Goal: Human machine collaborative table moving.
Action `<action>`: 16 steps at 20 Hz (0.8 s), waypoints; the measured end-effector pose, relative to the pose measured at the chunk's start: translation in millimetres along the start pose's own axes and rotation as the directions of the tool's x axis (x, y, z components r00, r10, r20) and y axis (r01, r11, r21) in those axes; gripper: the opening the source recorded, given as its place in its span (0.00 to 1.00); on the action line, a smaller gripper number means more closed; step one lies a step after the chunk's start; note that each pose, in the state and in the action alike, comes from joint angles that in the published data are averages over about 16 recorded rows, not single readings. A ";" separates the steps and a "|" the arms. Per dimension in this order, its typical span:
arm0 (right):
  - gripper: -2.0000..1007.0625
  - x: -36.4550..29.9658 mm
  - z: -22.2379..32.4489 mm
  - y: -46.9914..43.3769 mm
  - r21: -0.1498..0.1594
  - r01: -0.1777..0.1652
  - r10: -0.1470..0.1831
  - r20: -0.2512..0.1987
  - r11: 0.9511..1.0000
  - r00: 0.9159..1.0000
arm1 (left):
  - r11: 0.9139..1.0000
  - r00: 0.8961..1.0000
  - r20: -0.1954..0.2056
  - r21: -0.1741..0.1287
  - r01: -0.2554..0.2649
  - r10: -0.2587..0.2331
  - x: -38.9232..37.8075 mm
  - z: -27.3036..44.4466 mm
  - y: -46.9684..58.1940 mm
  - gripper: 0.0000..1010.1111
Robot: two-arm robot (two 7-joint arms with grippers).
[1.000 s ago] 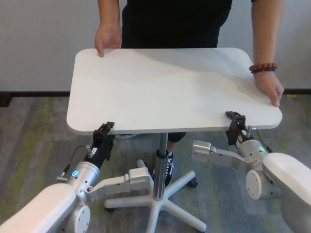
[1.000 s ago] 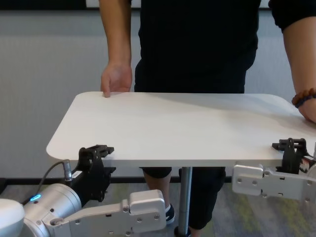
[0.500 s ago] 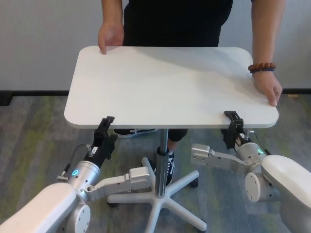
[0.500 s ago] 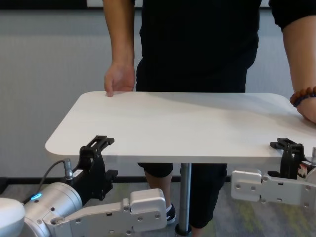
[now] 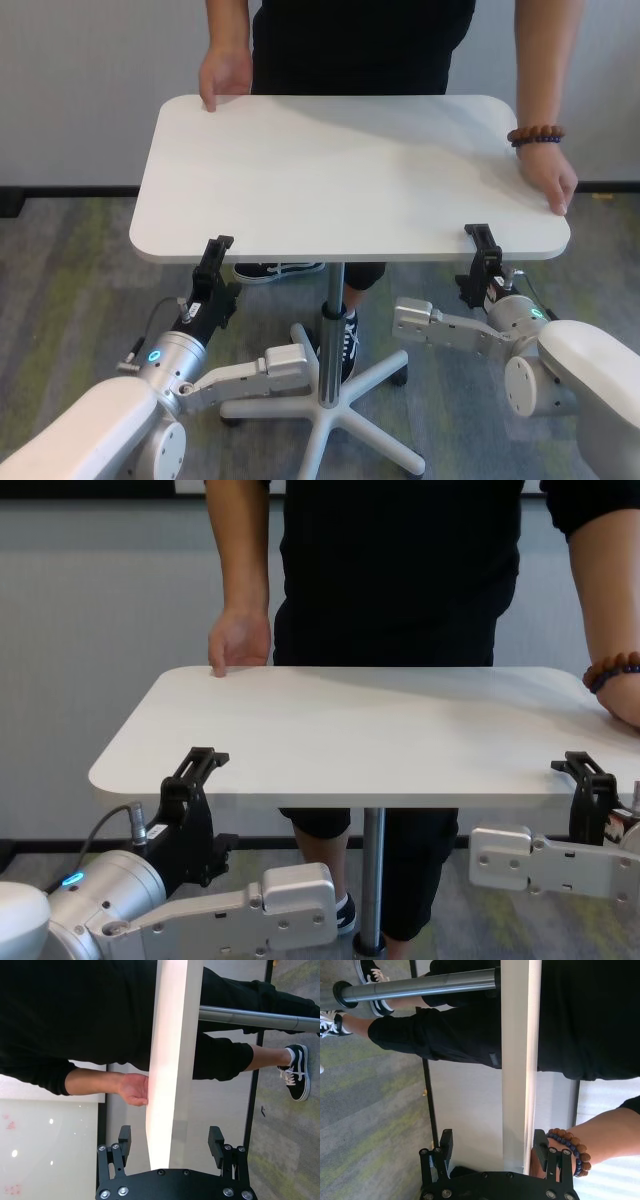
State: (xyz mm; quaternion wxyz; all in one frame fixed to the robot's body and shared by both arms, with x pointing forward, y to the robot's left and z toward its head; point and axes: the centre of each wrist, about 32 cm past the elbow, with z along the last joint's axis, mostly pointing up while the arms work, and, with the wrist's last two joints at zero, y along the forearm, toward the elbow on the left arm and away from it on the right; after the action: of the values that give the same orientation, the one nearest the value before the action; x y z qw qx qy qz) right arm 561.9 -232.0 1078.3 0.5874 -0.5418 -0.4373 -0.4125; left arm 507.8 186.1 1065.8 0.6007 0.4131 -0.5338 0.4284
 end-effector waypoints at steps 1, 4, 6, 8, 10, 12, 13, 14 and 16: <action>0.93 0.0 0.0 0.0 0.000 0.000 0.000 0.000 1.000 1.000 | 1.000 1.000 0.000 0.000 0.000 0.000 0.0 0.0 0.0 0.96; 0.97 0.1 0.0 0.1 0.000 0.002 -0.002 0.000 1.000 1.000 | 1.000 1.000 0.000 0.000 0.001 -0.001 -0.1 -0.1 0.0 0.99; 0.99 0.2 0.0 0.1 0.000 0.003 -0.003 0.000 1.000 1.000 | 1.000 1.000 0.000 0.000 0.001 -0.001 -0.2 -0.1 0.1 0.99; 1.00 0.3 0.1 0.1 0.000 0.003 -0.003 0.001 1.000 1.000 | 1.000 1.000 0.002 0.001 0.000 0.000 -0.3 -0.2 0.1 0.99; 1.00 0.4 0.4 0.0 0.000 0.003 -0.003 0.004 1.000 1.000 | 1.000 1.000 0.006 0.001 -0.002 0.002 -0.5 -0.1 0.2 0.99; 1.00 0.5 0.9 -0.1 0.001 0.003 -0.003 0.009 1.000 1.000 | 1.000 1.000 0.011 0.002 -0.004 0.004 -0.6 0.0 0.4 0.99; 1.00 0.6 1.1 -0.1 0.002 0.003 -0.003 0.012 1.000 1.000 | 1.000 1.000 0.014 0.003 -0.005 0.005 -0.7 0.1 0.5 0.99; 1.00 0.7 1.3 -0.1 0.002 0.002 -0.002 0.015 1.000 1.000 | 1.000 1.000 0.017 0.003 -0.007 0.007 -0.7 0.2 0.7 0.99; 1.00 0.9 1.8 -0.3 0.004 0.000 -0.001 0.021 1.000 1.000 | 1.000 1.000 0.024 0.004 -0.010 0.009 -0.8 0.4 1.2 0.99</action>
State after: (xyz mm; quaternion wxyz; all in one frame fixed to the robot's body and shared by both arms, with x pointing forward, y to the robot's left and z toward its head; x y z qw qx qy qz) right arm 561.8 -230.3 1079.3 0.5836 -0.5450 -0.4445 -0.4060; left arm 506.4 186.0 1065.1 0.5914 0.4168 -0.5422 0.4272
